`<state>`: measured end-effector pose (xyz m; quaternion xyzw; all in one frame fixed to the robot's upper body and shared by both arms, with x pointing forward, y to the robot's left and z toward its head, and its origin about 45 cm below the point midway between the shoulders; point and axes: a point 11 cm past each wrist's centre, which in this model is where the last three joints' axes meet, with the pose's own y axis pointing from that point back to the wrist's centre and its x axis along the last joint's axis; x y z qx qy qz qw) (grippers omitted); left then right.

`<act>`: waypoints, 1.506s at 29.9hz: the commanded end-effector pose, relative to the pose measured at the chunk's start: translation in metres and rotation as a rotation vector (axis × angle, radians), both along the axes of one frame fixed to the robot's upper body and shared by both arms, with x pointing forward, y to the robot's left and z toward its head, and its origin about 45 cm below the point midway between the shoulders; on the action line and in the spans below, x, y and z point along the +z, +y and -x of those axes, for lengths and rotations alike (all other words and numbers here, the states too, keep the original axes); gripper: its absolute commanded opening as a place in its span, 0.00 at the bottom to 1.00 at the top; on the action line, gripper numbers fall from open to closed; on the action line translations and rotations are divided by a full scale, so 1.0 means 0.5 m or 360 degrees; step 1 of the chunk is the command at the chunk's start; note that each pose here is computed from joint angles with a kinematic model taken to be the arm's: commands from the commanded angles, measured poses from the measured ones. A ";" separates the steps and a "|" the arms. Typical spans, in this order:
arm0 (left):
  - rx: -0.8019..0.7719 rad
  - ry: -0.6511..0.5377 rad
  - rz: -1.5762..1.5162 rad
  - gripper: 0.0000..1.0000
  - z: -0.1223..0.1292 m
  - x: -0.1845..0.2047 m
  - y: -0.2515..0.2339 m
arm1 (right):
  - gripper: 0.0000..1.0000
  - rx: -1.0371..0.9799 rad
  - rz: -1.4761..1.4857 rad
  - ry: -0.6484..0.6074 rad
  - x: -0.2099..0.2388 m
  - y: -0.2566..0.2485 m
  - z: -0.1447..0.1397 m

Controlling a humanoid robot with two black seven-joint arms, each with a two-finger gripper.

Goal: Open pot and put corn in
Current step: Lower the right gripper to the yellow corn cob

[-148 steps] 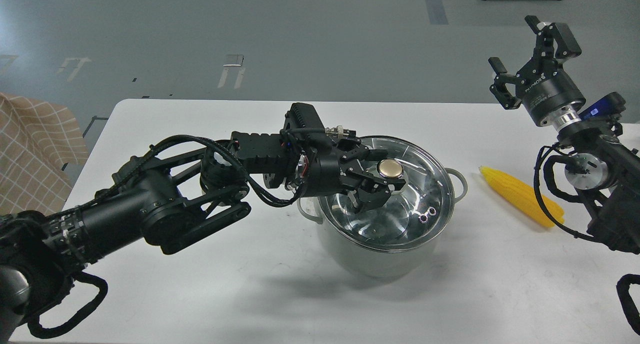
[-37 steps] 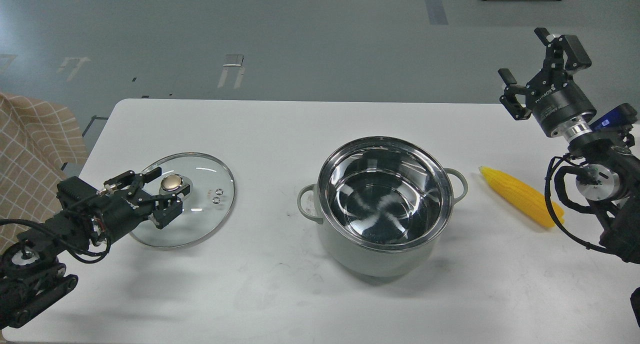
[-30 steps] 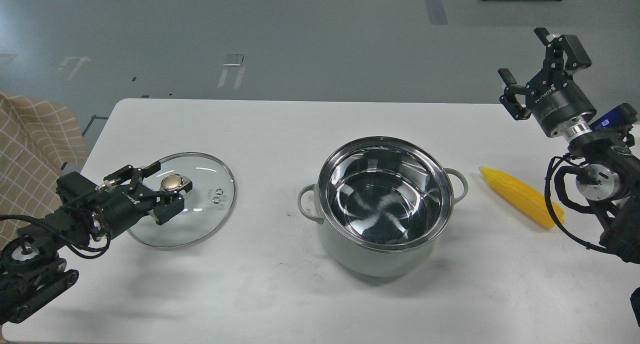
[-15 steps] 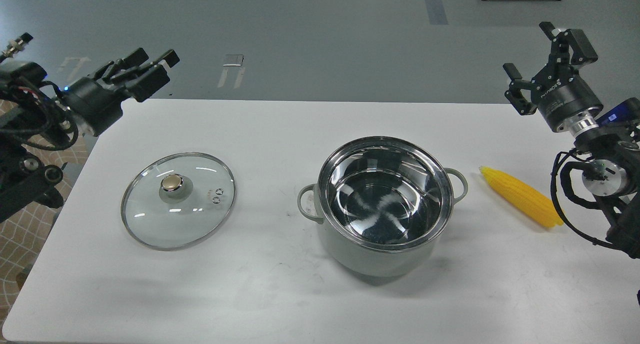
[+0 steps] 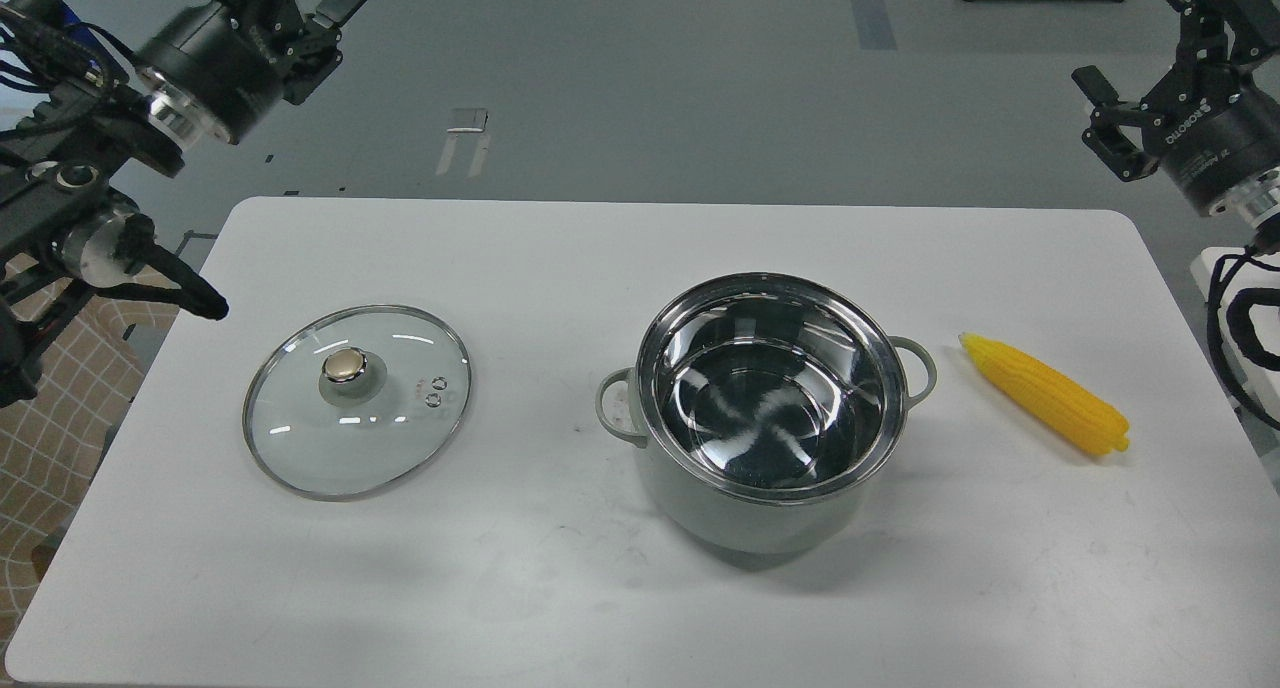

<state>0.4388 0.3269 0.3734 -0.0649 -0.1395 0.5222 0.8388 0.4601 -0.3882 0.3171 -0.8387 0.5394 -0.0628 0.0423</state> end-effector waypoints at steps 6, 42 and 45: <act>-0.0021 0.0082 0.0304 0.93 -0.010 0.021 0.021 | 1.00 0.0098 0.0333 -0.0014 0.015 -0.003 0.018; -0.0186 0.0218 0.0439 0.95 -0.021 -0.036 -0.079 | 1.00 0.0682 0.2265 0.0207 -0.077 -0.098 0.155; -0.0196 0.0225 0.0444 0.95 -0.021 -0.040 -0.086 | 1.00 0.0745 0.2388 0.0267 -0.107 -0.113 0.170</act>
